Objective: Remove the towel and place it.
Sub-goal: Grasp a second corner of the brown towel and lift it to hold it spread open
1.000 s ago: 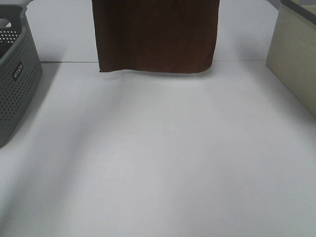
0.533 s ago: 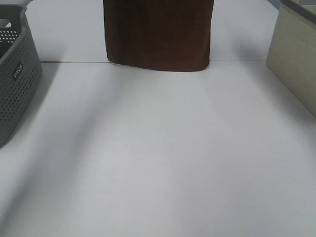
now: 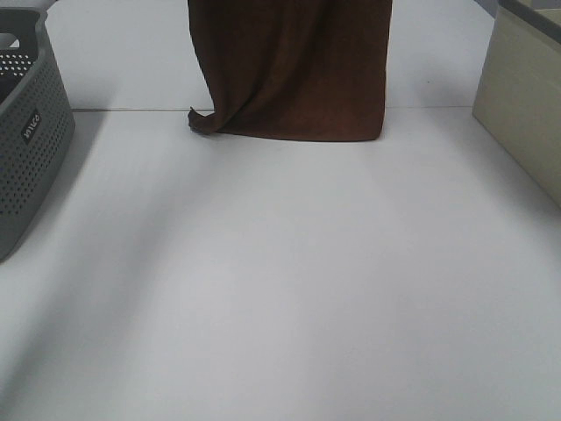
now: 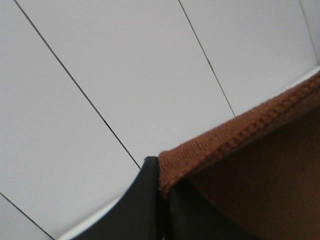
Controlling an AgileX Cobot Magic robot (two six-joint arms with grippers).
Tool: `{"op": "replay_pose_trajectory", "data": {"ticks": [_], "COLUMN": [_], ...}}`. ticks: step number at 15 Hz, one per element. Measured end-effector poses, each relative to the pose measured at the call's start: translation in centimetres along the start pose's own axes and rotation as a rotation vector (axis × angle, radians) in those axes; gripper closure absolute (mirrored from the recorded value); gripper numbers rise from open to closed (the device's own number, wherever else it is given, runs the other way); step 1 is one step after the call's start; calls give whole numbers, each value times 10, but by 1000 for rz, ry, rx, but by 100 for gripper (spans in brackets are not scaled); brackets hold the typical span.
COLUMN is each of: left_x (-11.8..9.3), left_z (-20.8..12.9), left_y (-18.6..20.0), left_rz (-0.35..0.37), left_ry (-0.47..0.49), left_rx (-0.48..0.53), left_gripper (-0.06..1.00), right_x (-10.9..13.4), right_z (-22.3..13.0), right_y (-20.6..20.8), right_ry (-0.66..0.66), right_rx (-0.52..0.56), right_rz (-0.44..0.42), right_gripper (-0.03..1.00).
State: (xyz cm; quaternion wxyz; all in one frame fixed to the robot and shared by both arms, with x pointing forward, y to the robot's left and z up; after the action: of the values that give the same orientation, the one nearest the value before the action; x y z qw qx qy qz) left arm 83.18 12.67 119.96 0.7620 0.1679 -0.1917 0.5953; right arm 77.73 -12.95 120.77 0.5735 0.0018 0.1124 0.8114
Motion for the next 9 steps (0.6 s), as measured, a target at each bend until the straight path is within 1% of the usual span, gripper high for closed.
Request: {"op": "replay_pose_trajectory", "data": {"ticks": [2, 3, 4, 5, 7, 8, 9], "left_x": [-8, -13, -15, -18, -31, -37, -39], "left_z": [-3, -4, -5, -10, -28, -39, -42], "left_y": [28, 41, 47, 57, 76, 84, 86], "left_rz": [-128, -184, -210, -247, -336, -359, -361], "left_ry": [11, 15, 16, 19, 29, 81, 101], "left_rx": [161, 221, 252, 308, 452, 529, 549], "left_gripper": [94, 94, 94, 94, 94, 94, 94], "right_x": [4, 7, 9, 13, 19, 26, 31], "right_z": [-10, -16, -18, -24, -34, -43, -50], "right_y": [16, 24, 29, 38, 56, 71, 76], "right_ry": [-42, -63, -76, -89, -100, -132, -139], "right_rx": [117, 177, 205, 260, 367, 455, 505], "right_rz": [26, 41, 51, 70, 103, 138, 158], "right_gripper": [96, 96, 96, 96, 96, 96, 96]}}
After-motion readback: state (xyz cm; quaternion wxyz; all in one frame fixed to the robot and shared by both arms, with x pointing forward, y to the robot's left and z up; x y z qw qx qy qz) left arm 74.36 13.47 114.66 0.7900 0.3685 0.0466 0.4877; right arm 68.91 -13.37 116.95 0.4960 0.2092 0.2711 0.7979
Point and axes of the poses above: a point on each arm's last joint axis where the gripper is mounted, y pointing back along that axis away from the gripper, x along the wrist's bending axis when the last joint is at zero, z = x × y, the point moved 9 cm from there along -y, pointing out along that axis toward the gripper, and after that the axes turned 1 degree about -y, right-handed, at the moved point
